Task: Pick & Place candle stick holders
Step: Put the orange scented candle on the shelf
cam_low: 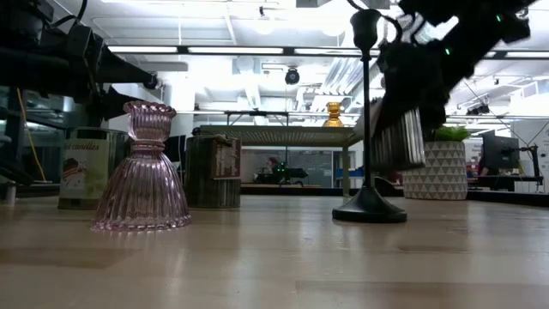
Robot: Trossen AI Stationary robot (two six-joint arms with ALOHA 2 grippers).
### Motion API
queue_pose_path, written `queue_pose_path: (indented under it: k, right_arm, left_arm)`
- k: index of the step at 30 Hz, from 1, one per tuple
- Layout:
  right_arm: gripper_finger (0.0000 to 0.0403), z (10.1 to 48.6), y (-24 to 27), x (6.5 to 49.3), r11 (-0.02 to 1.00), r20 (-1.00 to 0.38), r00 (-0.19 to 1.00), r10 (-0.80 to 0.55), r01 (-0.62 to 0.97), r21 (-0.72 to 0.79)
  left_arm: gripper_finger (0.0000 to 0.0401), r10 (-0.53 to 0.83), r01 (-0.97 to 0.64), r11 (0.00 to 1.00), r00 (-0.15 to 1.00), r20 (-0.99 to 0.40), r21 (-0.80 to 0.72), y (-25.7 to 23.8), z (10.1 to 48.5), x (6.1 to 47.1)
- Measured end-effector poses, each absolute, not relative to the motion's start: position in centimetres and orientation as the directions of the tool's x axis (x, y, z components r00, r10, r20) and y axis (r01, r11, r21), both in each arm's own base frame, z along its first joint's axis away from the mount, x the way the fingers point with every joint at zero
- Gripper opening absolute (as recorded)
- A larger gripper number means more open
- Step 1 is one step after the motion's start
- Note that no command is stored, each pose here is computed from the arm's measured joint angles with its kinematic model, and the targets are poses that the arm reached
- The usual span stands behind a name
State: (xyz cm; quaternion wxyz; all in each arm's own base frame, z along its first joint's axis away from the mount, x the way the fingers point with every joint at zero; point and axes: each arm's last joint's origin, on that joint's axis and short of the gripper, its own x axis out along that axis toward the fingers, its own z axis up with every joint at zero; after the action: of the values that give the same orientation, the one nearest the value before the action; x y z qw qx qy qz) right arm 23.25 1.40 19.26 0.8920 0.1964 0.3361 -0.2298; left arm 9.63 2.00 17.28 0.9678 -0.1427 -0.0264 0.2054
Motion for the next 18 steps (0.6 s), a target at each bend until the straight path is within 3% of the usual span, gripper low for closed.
queue_pose_path:
  k: [18]
  right_arm:
    - [0.0345, 31.2, -2.4, 26.4, 0.729, -0.623, 0.696, -0.357, 0.625, 0.28]
  left_arm:
    - [0.0391, 0.405, -0.39, 0.875, 0.914, -0.008, -0.287, 2.0, 17.3, 9.6]
